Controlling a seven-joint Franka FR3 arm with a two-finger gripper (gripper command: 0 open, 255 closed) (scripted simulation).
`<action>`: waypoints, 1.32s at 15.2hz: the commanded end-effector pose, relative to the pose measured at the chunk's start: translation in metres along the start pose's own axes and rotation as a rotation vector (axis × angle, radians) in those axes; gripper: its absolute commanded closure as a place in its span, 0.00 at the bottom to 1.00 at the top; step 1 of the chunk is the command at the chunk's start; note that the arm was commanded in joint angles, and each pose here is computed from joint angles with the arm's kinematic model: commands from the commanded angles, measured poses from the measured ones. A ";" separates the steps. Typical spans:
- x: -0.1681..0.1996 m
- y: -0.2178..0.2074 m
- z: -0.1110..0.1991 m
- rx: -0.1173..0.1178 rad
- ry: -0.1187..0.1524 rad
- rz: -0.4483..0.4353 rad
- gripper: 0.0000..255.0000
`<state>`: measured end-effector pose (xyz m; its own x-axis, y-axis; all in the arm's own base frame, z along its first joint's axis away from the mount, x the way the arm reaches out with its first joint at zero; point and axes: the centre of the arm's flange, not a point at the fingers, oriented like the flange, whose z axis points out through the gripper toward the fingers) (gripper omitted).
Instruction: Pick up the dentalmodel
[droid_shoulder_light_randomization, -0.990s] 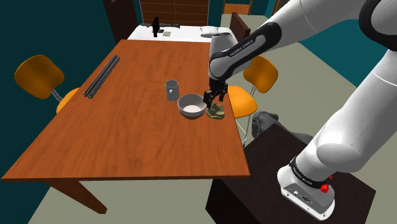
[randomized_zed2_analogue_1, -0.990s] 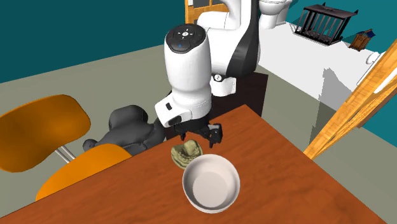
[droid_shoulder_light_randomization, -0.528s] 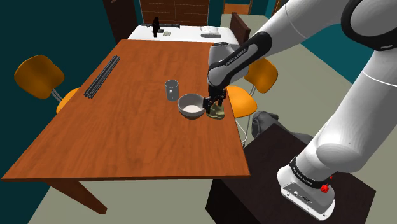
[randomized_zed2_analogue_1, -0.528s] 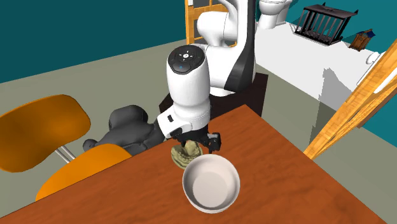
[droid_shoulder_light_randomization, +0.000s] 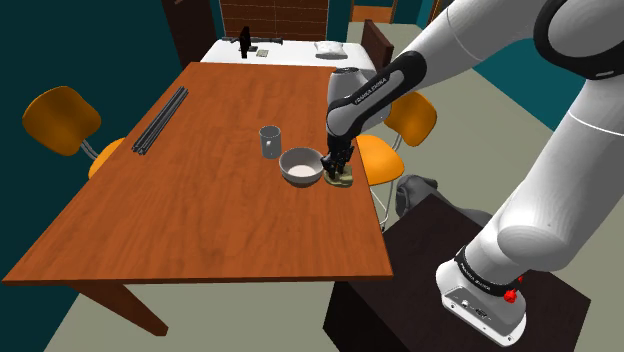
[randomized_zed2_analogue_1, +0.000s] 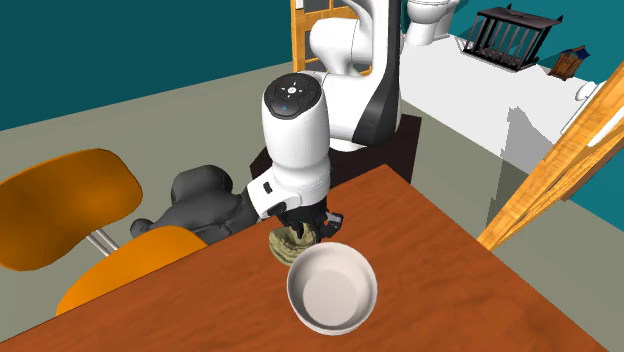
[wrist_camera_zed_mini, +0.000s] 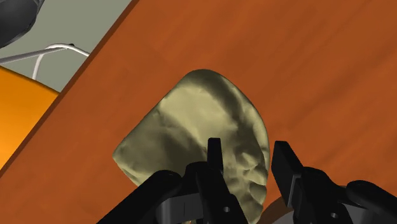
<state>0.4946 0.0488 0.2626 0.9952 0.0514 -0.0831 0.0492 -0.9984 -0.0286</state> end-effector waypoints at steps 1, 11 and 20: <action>0.000 0.000 0.000 0.000 -0.001 0.001 1.00; -0.004 -0.001 -0.042 0.000 -0.001 0.001 1.00; -0.007 -0.002 -0.079 0.000 -0.001 0.001 1.00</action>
